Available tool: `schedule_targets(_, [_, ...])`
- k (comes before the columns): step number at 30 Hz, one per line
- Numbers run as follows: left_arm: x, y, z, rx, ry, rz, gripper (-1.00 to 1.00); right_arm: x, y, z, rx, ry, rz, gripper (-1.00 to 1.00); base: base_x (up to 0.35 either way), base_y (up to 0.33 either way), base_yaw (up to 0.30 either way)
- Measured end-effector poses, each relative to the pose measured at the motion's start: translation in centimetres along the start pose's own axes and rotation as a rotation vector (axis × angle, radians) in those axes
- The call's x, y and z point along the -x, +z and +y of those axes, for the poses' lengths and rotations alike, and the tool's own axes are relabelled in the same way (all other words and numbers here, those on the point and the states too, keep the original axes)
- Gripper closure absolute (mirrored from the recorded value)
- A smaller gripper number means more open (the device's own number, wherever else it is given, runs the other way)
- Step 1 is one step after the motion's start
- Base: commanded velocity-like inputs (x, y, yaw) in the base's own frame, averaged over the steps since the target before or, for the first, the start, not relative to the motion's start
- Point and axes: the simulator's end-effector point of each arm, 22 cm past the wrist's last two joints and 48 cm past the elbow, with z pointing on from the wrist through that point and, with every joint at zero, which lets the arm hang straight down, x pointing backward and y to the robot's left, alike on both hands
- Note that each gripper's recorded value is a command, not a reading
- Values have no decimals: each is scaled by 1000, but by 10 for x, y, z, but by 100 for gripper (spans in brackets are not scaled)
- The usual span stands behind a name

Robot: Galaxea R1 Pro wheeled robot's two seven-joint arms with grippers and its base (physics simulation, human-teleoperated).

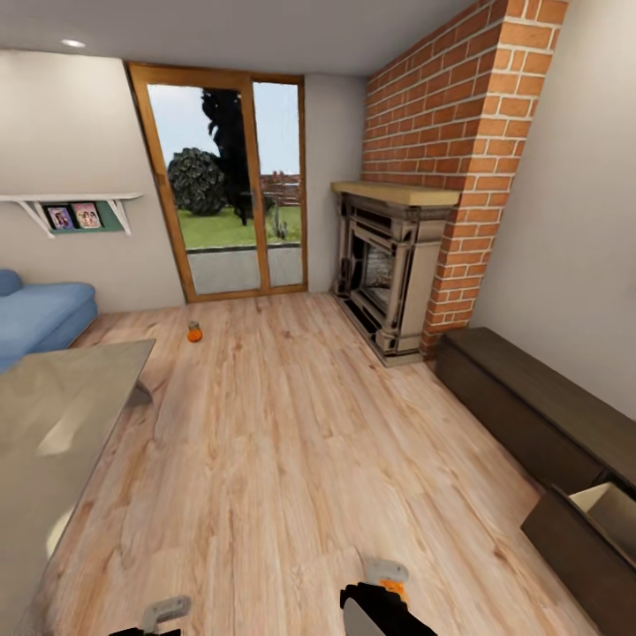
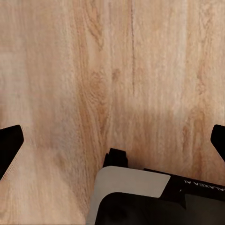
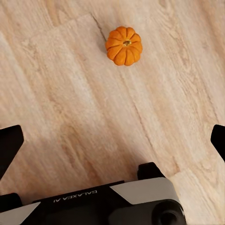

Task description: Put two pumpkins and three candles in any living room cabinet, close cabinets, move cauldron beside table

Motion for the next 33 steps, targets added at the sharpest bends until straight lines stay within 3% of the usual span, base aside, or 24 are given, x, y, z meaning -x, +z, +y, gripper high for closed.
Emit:
schedule_targets(14, [4, -2, -1, -3, -1, -11, -100, 4, -3, 0, 2, 3, -12, -100, 292, 149, 279])
schedule_targets(23, [6, -3, -1, -3, 0, -15, -100, 18, -4, 0, 3, 52, -71, -100, 323, 46, 132])
schedule_targets(33, [12, -3, -2, -4, 2, -41, -100, 10, -5, 3, 3, -21, -97, -100, 327, 30, 4])
